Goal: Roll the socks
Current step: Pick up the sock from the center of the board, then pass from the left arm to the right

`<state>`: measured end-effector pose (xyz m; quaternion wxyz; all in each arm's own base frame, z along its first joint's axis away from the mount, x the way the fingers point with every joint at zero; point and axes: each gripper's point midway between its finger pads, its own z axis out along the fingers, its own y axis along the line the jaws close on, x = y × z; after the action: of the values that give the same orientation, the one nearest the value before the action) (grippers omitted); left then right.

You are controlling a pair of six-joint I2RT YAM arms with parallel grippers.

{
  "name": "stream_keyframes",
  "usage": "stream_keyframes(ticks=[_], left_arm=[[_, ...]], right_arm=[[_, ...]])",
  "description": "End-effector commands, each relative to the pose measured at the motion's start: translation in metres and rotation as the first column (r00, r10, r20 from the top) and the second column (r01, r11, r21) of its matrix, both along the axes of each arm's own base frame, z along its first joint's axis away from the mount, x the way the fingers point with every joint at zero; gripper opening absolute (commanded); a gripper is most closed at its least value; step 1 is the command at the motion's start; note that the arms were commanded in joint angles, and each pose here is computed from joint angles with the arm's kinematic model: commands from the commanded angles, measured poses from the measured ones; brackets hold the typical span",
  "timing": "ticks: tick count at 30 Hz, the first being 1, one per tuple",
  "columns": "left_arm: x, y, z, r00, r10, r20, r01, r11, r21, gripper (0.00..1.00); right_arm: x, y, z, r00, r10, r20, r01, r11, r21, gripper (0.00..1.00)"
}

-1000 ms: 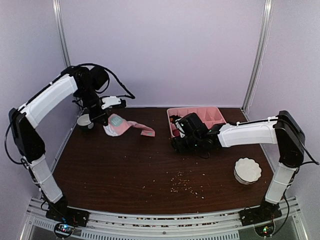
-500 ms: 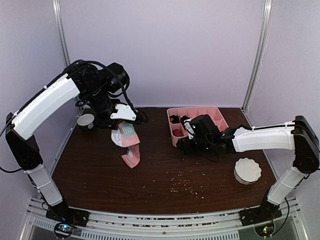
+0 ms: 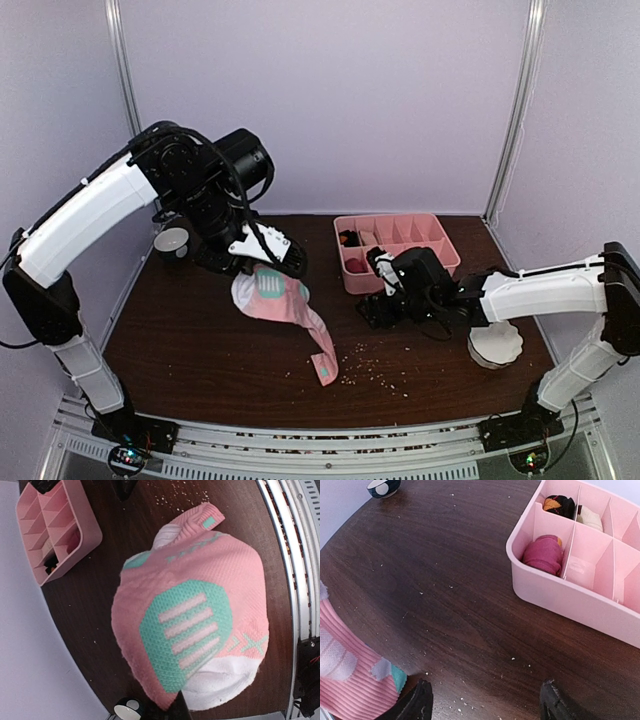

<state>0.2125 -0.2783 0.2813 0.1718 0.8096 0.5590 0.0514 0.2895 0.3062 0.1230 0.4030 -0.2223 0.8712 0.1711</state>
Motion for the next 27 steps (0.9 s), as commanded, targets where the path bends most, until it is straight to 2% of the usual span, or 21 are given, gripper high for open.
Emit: stream_keyframes(ticks=[1, 5, 8, 10, 13, 15, 18, 22, 24, 27], left_arm=[[-0.011, 0.002, -0.005, 0.998, -0.039, -0.039, 0.039, 0.999, -0.018, 0.00], [-0.002, 0.008, -0.014, 0.999, -0.036, -0.003, 0.036, 0.998, 0.060, 0.00], [0.002, 0.012, -0.010, 0.997, -0.053, 0.049, 0.048, 0.995, 0.090, 0.00], [0.004, 0.013, 0.001, 0.990, -0.089, 0.108, 0.079, 0.993, 0.091, 0.00], [0.007, 0.016, 0.011, 0.956, -0.176, 0.236, 0.141, 0.977, 0.157, 0.00], [0.009, 0.017, 0.013, 0.914, -0.251, 0.319, 0.184, 0.957, 0.226, 0.00], [0.014, 0.014, 0.026, 0.819, -0.344, 0.458, 0.229, 0.930, 0.289, 0.00], [0.025, -0.001, 0.058, 0.668, -0.388, 0.635, 0.249, 0.921, 0.300, 0.00], [0.029, -0.007, 0.073, 0.607, -0.391, 0.692, 0.247, 0.920, 0.303, 0.00], [0.027, -0.012, 0.090, 0.528, -0.411, 0.743, 0.271, 0.911, 0.311, 0.00]], right_arm=[[-0.001, 0.016, -0.006, 0.999, 0.030, -0.027, -0.029, 0.998, 0.052, 0.73], [0.000, 0.049, -0.002, 0.994, 0.101, -0.046, -0.097, 0.991, 0.090, 0.73], [-0.005, 0.080, 0.018, 0.975, 0.221, -0.023, -0.214, 0.961, 0.173, 0.75], [-0.012, 0.096, 0.036, 0.946, 0.323, 0.027, -0.322, 0.925, 0.204, 0.80], [-0.023, 0.107, 0.056, 0.874, 0.477, 0.089, -0.485, 0.860, 0.158, 0.91], [-0.032, 0.113, 0.072, 0.813, 0.572, 0.112, -0.582, 0.801, 0.137, 0.99], [-0.040, 0.116, 0.094, 0.747, 0.657, 0.103, -0.665, 0.734, 0.137, 1.00], [-0.058, 0.122, 0.124, 0.663, 0.737, 0.135, -0.745, 0.629, 0.223, 0.99], [-0.065, 0.124, 0.133, 0.634, 0.758, 0.153, -0.766, 0.588, 0.260, 1.00], [-0.068, 0.127, 0.142, 0.622, 0.762, 0.179, -0.775, 0.567, 0.278, 1.00]])
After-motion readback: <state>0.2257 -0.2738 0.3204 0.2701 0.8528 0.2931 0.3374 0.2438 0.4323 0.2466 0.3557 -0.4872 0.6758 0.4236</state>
